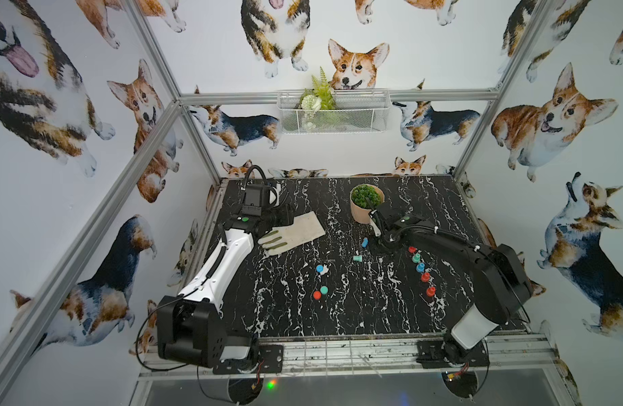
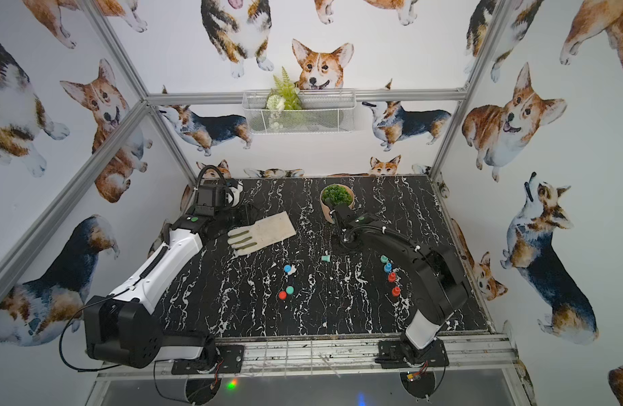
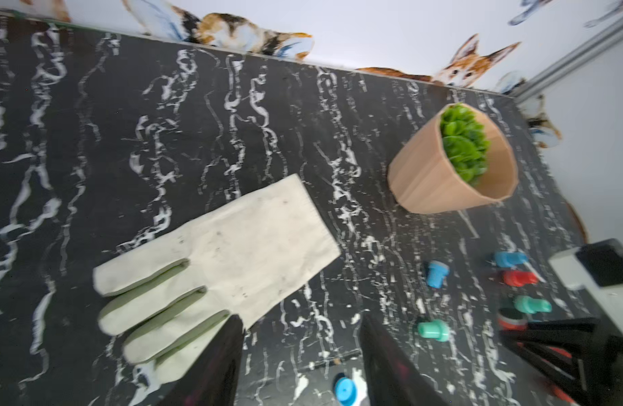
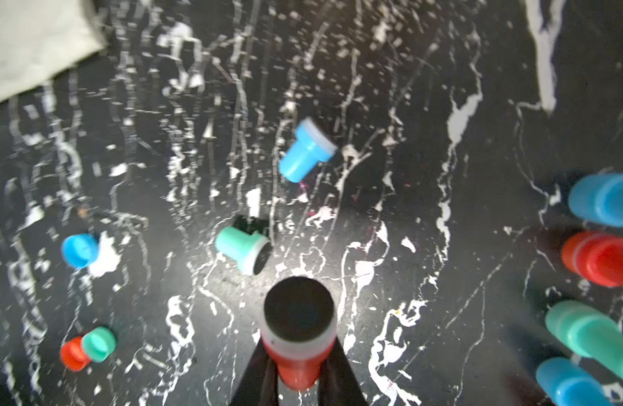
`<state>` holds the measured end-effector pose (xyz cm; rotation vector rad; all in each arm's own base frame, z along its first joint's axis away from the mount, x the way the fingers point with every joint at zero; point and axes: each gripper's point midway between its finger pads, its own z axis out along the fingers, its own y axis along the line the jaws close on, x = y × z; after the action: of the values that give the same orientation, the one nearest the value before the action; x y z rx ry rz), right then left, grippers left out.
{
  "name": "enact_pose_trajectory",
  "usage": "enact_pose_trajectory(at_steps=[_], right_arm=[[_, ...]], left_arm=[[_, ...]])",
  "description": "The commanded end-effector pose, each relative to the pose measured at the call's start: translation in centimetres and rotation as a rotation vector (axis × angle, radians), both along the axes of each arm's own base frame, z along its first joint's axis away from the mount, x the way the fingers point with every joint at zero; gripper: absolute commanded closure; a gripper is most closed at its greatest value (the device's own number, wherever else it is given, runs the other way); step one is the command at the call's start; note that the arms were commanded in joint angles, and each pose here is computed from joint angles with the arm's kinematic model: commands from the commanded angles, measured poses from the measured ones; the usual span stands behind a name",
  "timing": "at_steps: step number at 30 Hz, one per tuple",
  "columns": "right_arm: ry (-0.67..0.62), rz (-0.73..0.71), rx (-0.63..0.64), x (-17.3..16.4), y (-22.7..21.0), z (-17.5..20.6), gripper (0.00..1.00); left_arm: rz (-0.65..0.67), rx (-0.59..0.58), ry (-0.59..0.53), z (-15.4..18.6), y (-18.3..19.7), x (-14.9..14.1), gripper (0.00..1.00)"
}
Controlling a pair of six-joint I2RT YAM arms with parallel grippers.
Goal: Close the stamp cap
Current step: Pick up the stamp from the center of the board.
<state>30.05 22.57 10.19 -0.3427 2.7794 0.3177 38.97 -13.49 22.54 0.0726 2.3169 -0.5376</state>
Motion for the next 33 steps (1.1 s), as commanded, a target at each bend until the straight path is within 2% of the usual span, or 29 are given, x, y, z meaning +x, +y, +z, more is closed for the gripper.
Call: enact_pose_trajectory(at_steps=[1, 8, 12, 23, 33], right_arm=[[-0.115, 0.275, 0.138, -0.1, 3.4, 2.9, 0.89], [-0.347, 0.621, 0.302, -2.0, 6.3, 8.2, 0.91], [-0.489, 0.74, 0.351, -3.0, 6.8, 10.9, 0.92], [-0.662, 0.843, 0.362, -4.0, 6.6, 14.9, 0.94], [-0.728, 0.871, 0.351, -4.4, 6.3, 16.0, 0.94]], left_arm=[[-0.09, -0.115, 0.096, 0.9, -3.6, -1.5, 0.43], [-0.248, -0.193, 0.198, 3.1, -9.9, -4.3, 0.44], [-0.329, -0.239, 0.252, 3.9, -13.0, -6.3, 0.45], [-0.508, -0.294, 0.349, 5.2, -18.0, -11.5, 0.48], [-0.558, -0.288, 0.389, 5.2, -20.1, -13.2, 0.5]])
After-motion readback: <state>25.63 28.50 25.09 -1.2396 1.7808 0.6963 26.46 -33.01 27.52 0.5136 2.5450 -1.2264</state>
